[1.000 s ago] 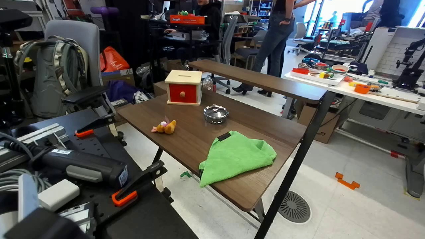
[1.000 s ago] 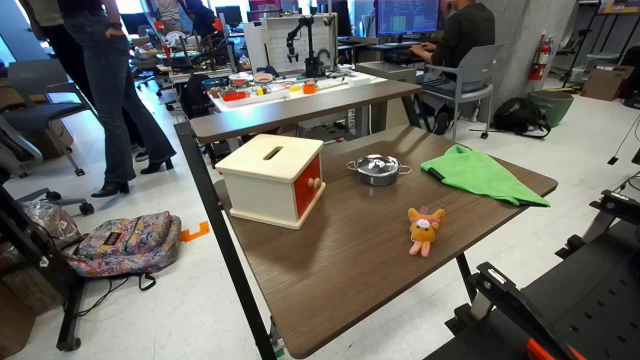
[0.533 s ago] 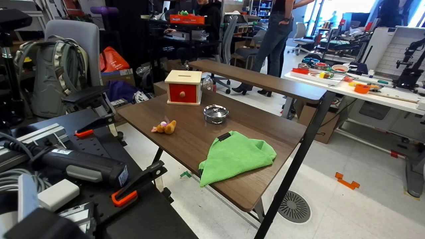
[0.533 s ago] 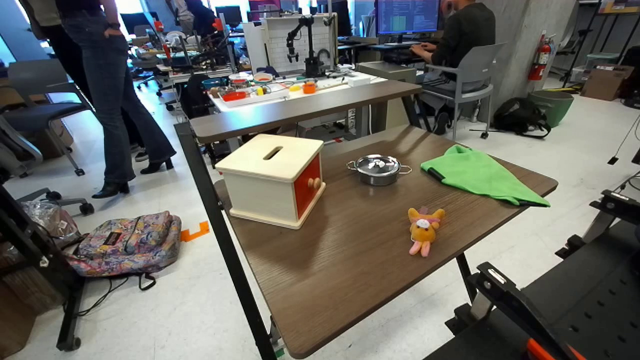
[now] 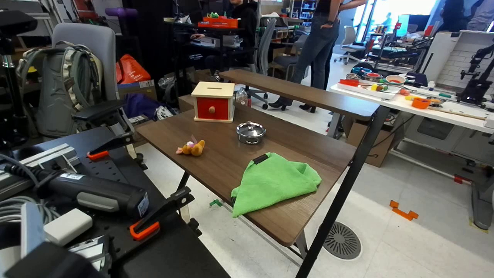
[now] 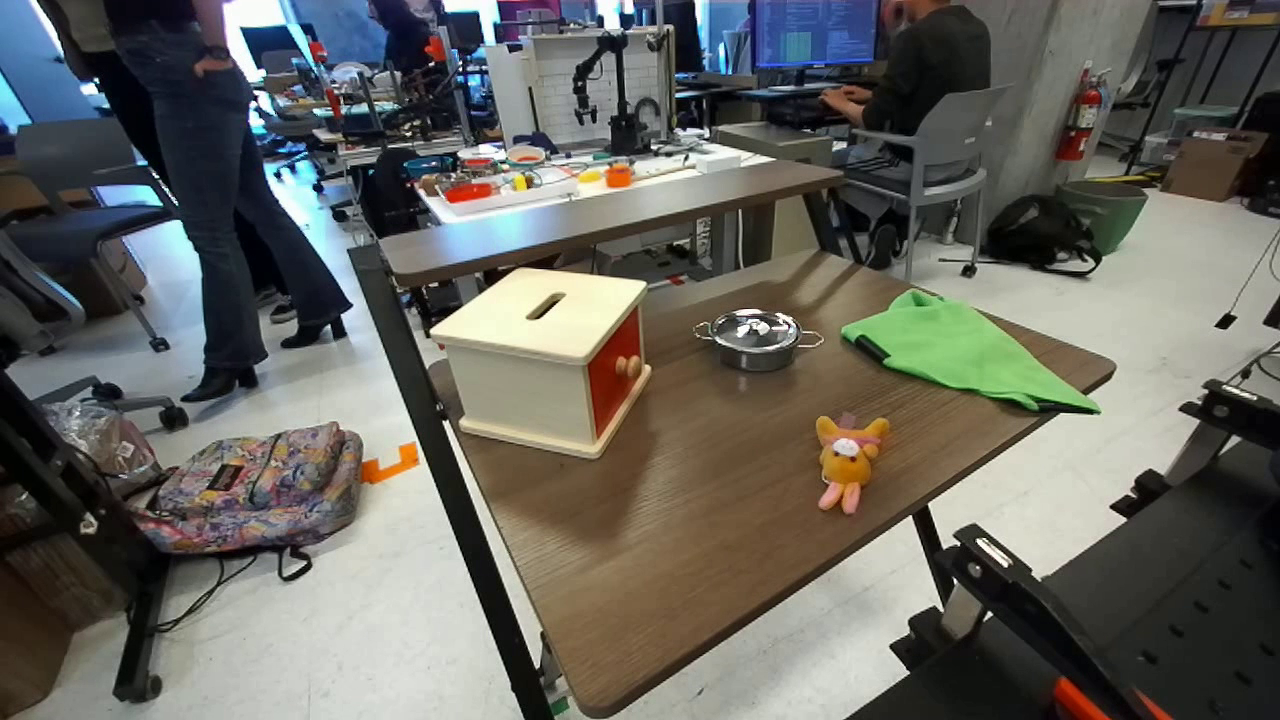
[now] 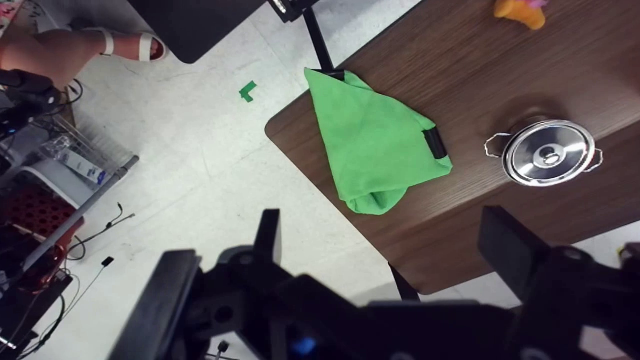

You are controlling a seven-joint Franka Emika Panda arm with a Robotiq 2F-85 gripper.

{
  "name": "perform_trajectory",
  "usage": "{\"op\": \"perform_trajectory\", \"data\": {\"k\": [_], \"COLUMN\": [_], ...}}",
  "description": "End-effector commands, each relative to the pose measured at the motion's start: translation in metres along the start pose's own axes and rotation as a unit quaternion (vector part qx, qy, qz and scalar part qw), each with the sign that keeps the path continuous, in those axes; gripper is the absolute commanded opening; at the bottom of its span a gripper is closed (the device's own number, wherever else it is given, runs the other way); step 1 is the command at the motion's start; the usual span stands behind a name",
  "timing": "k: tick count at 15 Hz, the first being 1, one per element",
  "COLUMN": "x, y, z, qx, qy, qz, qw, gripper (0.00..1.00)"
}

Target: Unfold the towel

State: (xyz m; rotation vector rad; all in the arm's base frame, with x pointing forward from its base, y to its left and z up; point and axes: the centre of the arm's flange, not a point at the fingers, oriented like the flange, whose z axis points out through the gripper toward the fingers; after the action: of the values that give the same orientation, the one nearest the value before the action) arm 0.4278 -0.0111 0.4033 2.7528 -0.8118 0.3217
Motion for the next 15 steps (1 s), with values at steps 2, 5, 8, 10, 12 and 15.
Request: {"op": "perform_trajectory", "data": {"k": [2,5,8,10,12,15], "x": [0.002,-0.011,-0.016,-0.014,-0.013,-0.009], "y": [-0.023,-0.018,-0.019,-0.019,-0.020,-0.022], "z": [0.084,0.085,0.110,0.109,0.108,0.120], "qx": [0.003,-0.004,-0.012,-0.011,-0.010,-0.016], "qy": [-0.008,-0.026,-0.046,-0.045,-0.043,-0.036], "qz": [0.023,0.009,0.005,0.006,0.006,0.008], "qw": [0.9997,0.9996,0.9989,0.9989,0.9990,0.9992], "gripper": [1.00,1.00,1.00,1.00,1.00,1.00]}}
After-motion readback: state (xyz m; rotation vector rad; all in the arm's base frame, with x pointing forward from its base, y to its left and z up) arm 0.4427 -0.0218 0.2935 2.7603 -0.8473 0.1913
